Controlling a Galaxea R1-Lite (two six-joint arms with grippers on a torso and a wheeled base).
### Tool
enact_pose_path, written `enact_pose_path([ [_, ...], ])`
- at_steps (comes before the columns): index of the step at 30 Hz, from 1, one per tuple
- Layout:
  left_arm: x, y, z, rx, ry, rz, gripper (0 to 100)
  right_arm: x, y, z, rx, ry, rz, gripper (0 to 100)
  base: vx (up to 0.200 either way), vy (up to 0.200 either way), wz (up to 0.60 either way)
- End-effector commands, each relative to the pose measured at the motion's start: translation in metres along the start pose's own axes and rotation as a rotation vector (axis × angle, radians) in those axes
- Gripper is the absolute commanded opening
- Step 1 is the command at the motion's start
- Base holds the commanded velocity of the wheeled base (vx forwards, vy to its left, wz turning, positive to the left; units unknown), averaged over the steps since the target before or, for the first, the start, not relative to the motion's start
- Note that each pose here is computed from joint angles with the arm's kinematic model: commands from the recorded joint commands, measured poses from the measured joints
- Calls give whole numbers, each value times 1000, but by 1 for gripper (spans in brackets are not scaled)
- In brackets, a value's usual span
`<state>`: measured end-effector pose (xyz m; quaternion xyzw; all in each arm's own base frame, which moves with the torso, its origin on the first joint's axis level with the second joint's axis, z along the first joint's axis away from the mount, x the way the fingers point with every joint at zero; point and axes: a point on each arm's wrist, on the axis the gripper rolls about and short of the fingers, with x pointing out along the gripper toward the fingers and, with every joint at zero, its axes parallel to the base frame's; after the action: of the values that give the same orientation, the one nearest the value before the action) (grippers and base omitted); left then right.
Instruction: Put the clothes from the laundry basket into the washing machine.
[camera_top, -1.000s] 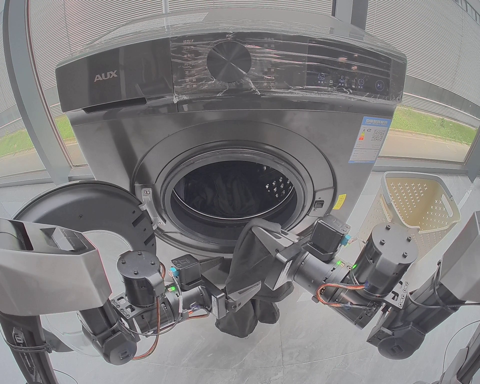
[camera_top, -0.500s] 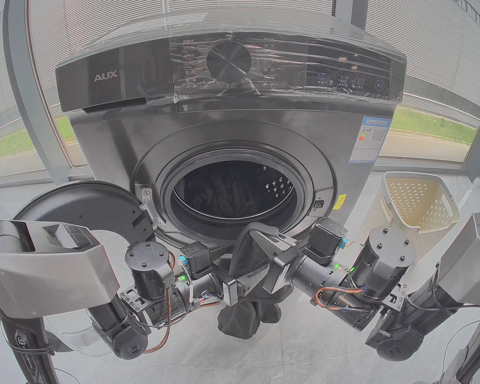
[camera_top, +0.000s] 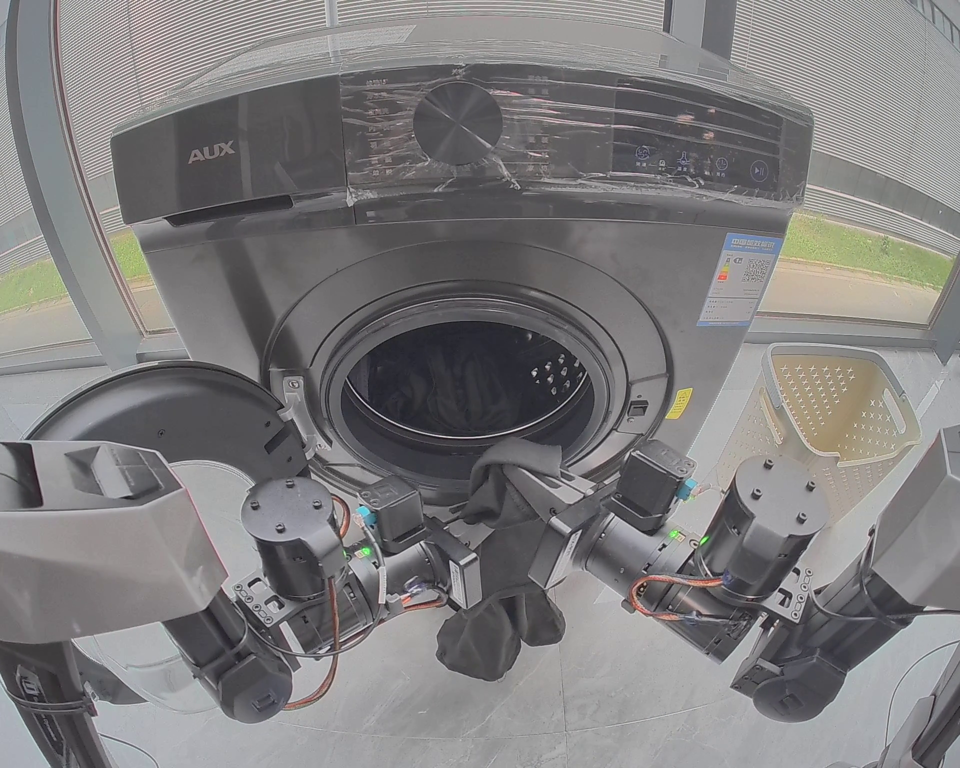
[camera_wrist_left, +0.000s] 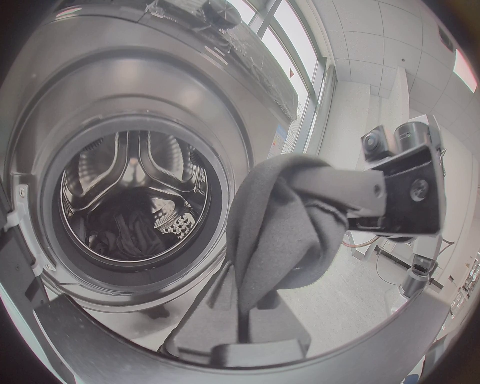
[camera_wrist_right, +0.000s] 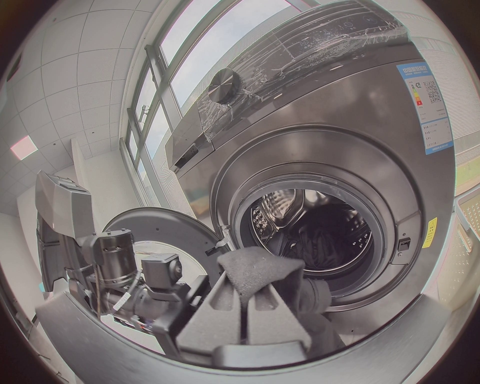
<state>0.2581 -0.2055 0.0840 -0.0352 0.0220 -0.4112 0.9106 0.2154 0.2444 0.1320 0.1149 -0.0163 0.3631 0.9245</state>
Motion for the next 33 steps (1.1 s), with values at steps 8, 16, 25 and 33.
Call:
enact_pose_path([
  [8,-78,-13,55,20,-102,-87,0,-6,-11,-3,1,22,-24,100,0,0,0],
  [16,-89,4,66,34,-139,-65,0,-33,-31,-22,-21,157,-93,100,0,0,0],
  [25,-91,8,69,20,-155,-31,0,-57,-51,-51,-22,320,-122,100,0,0,0],
  [33,-86,10,81,-12,-208,-20,0,-54,-57,-84,-11,441,-15,100,0,0,0],
])
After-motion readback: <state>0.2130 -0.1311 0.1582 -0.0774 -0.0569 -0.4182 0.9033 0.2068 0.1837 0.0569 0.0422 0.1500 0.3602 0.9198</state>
